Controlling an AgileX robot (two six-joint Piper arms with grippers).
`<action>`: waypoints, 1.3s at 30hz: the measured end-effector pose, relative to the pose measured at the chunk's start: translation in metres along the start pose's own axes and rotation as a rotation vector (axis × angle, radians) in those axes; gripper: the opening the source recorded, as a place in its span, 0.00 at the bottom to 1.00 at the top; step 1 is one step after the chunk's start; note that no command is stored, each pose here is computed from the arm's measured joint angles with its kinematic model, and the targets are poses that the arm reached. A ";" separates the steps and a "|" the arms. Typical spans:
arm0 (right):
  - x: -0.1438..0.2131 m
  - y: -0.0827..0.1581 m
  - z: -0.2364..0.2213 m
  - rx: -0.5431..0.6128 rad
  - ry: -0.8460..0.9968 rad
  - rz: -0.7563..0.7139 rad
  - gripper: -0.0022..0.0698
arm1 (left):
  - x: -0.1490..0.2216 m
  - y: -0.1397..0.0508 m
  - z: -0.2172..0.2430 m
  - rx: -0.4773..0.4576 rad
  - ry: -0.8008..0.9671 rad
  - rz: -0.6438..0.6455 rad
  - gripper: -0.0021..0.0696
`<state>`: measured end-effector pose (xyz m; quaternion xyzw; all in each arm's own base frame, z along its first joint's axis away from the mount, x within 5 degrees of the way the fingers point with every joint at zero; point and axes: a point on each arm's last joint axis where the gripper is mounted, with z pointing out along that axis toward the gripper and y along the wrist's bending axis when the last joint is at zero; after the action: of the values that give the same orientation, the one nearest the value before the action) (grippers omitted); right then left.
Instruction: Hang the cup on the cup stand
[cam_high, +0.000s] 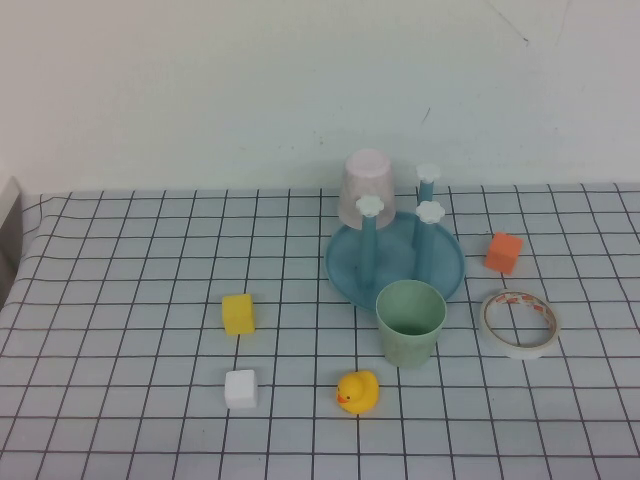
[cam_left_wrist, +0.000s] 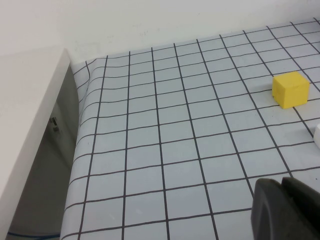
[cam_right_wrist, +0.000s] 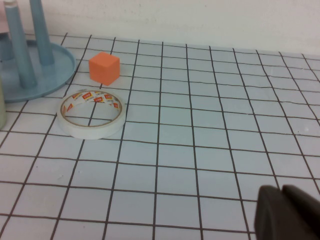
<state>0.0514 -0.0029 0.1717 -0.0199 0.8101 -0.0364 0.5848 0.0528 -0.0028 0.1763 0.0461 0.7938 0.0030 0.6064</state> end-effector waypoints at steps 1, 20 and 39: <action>0.000 0.000 0.000 0.000 0.000 0.000 0.03 | 0.000 0.000 0.000 0.000 0.000 0.000 0.03; 0.000 0.000 0.000 0.000 0.000 0.000 0.03 | 0.000 0.000 0.000 0.000 0.000 0.000 0.03; 0.000 -0.001 0.000 0.012 0.000 -0.028 0.03 | 0.000 0.001 0.000 -0.012 -0.001 0.034 0.03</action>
<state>0.0514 -0.0040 0.1718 -0.0278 0.8096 -0.0495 0.5843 0.0529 -0.0017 0.1765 0.0557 0.7925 0.0182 0.6071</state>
